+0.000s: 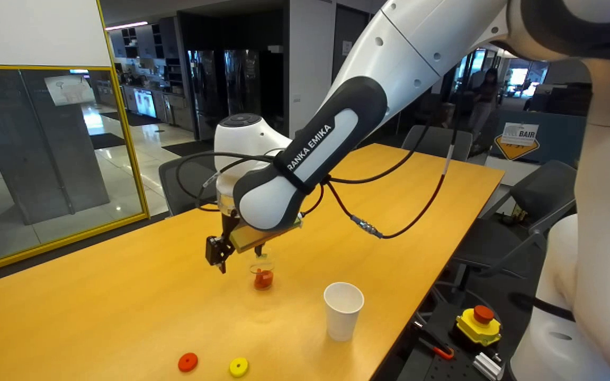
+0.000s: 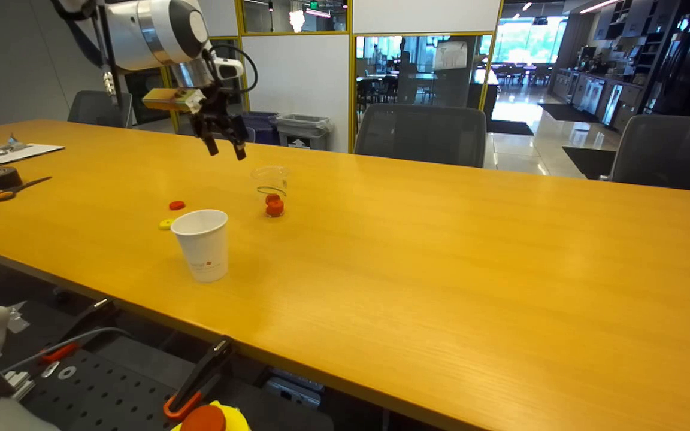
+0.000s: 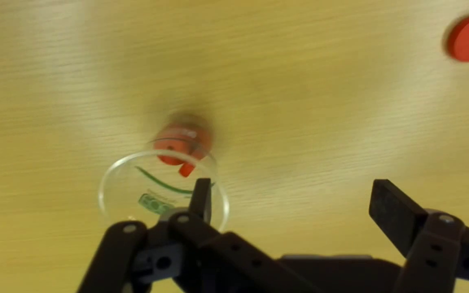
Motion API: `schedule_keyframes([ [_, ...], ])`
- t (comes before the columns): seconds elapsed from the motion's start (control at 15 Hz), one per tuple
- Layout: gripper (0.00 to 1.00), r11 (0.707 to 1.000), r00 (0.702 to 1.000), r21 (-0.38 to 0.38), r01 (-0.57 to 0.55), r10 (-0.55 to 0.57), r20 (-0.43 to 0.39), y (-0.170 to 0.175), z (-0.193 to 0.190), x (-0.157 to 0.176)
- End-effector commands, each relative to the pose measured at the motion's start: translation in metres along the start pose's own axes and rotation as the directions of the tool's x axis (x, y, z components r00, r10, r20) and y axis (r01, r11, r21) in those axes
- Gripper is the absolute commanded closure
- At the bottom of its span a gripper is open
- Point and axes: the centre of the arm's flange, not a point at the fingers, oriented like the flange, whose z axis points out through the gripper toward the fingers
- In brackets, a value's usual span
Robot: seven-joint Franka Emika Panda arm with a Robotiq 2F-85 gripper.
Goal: Pick up the orange and yellow objects and put them in the cups
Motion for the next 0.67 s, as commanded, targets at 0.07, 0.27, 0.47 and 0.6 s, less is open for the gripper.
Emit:
schedule_keyframes([
  [0.07, 0.0, 0.993, 0.993, 0.02, 0.115, -0.116, 0.013, -0.078, 0.001, -0.052],
  [0.27, 0.0, 0.982, 0.981, 0.027, 0.188, -0.189, 0.044, -0.122, 0.012, -0.075],
  [0.47, 0.0, 0.967, 0.965, 0.04, 0.251, -0.253, 0.069, -0.151, 0.026, -0.089],
  [0.6, 0.0, 0.96, 0.956, 0.052, 0.277, -0.28, 0.084, -0.163, 0.04, -0.09],
])
